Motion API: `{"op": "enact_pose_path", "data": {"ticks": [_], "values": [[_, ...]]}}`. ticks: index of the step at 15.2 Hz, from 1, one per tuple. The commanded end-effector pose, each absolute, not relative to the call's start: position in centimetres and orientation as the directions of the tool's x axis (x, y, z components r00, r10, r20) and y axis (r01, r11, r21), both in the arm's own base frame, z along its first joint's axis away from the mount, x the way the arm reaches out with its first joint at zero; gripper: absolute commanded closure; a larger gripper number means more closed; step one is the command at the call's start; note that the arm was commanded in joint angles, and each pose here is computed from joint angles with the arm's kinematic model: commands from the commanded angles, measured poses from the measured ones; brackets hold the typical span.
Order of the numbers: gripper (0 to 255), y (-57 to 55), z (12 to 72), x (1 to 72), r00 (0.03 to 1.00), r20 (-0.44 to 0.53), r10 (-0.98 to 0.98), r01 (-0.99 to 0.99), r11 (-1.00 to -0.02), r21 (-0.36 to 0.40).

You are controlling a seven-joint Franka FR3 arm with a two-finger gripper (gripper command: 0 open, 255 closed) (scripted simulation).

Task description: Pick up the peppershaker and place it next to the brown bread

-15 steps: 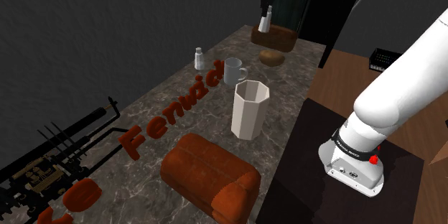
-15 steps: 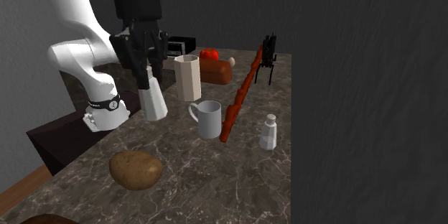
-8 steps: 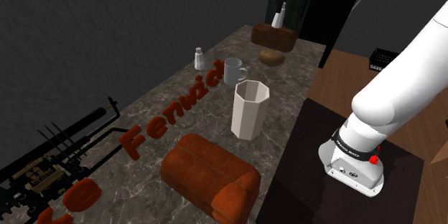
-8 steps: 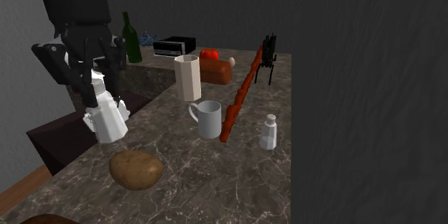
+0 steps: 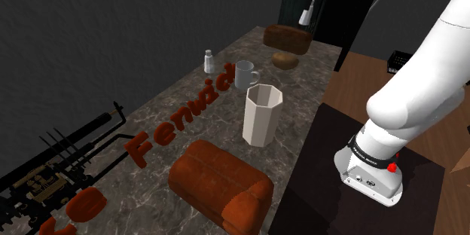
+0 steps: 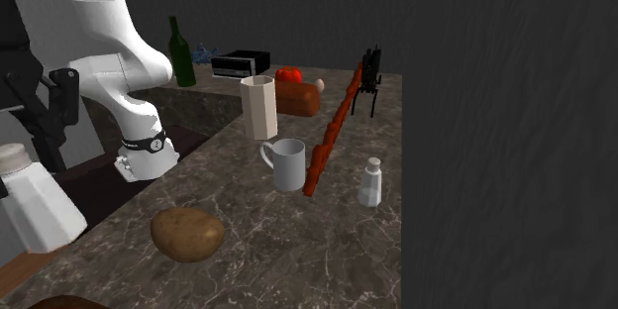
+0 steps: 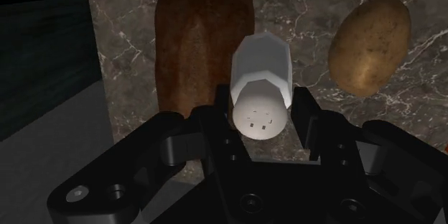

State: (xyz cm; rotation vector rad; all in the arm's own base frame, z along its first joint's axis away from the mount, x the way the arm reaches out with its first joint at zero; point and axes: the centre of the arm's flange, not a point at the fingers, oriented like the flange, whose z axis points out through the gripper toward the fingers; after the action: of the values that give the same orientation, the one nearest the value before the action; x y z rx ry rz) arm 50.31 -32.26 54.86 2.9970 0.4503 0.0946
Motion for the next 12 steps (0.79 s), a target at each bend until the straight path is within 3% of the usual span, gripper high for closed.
{"op": "enact_pose_path", "data": {"ticks": [1, 12], "values": [[255, -35.1, 55.0, 49.9, 0.954, 0.045, 0.298, 0.291, -0.949, 0.118], [255, -48.3, 55.0, 48.1, 0.954, 0.045, 0.298, 0.291, -0.949, 0.118]]}}
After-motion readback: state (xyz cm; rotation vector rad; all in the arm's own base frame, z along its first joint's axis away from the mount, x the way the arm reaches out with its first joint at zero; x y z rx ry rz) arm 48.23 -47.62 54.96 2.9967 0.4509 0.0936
